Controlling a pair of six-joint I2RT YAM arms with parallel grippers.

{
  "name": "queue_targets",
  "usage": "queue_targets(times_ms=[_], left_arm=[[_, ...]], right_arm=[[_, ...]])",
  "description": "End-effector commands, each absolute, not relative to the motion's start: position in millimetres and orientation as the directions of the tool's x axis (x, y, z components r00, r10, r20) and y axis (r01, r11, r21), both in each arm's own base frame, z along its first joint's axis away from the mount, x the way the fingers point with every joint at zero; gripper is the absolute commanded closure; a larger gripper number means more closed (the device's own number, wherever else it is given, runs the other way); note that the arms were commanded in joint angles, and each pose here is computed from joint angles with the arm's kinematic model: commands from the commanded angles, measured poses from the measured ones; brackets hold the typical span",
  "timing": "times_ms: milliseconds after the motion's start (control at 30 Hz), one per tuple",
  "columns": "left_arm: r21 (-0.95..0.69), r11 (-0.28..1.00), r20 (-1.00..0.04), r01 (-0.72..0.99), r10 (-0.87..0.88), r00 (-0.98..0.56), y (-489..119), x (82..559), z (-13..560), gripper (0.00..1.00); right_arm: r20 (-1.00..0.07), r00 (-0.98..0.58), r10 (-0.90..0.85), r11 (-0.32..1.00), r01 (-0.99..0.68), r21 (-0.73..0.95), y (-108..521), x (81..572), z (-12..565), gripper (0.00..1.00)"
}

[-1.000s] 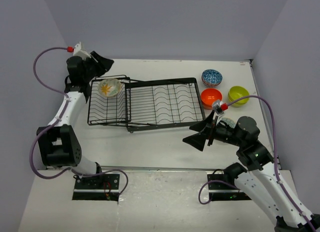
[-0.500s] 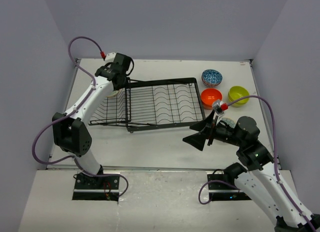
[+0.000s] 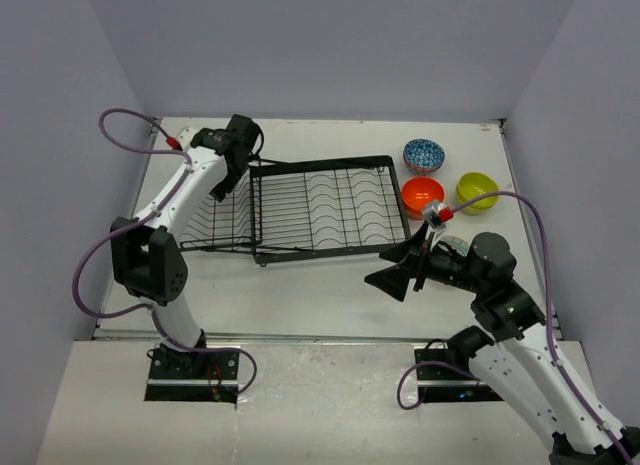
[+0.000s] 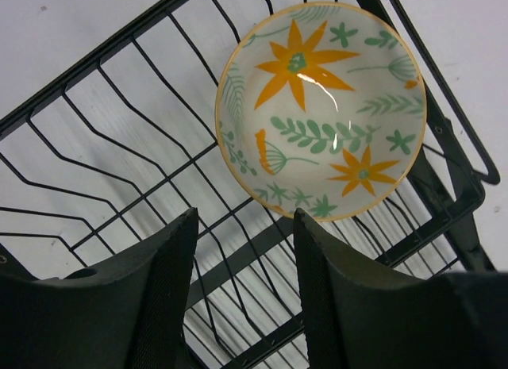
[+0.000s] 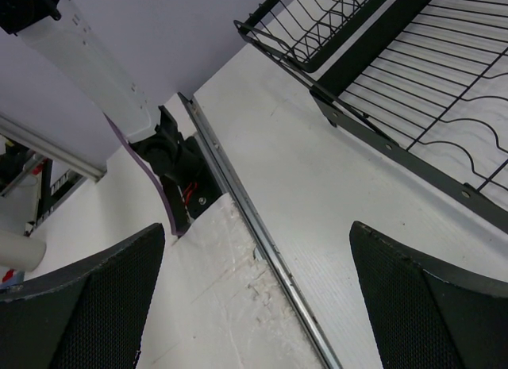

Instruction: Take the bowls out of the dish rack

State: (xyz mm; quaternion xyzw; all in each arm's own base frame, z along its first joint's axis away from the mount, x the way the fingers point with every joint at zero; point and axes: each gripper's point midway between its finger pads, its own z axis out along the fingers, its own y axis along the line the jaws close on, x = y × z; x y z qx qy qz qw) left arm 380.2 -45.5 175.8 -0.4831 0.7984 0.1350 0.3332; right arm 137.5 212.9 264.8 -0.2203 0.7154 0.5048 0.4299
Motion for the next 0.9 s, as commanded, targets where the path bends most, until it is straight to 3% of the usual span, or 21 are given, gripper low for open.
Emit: queue_targets(times_ms=[0, 333, 600, 700, 867], left_arm=[[-0.206, 0.362, -0.666, -0.909, -0.733, -0.141, -31, 393, 177, 0.48], [-0.204, 0.342, -0.642, -0.917, -0.754, -0.138, -16, 415, 137, 0.53], [-0.213, 0.321, -0.617, -0.923, -0.776, -0.127, -14, 415, 109, 0.82], [-0.243, 0.317, -0.615, -0.917, -0.781, -0.107, -13, 413, 115, 1.00], [-0.318, 0.328, -0.615, -0.890, -0.786, -0.070, -15, 411, 144, 1.00]], right_arm=[[-0.846, -0.522, 0.108, 0.393, -0.760, 0.518, 214, 139, 263, 0.01], [-0.847, -0.521, 0.106, 0.390, -0.761, 0.518, 215, 139, 263, 0.01], [-0.847, -0.522, 0.103, 0.392, -0.761, 0.517, 215, 139, 262, 0.01], [-0.846, -0.524, 0.101, 0.390, -0.761, 0.518, 215, 139, 262, 0.01], [-0.847, -0.521, 0.103, 0.392, -0.762, 0.516, 215, 140, 262, 0.01]])
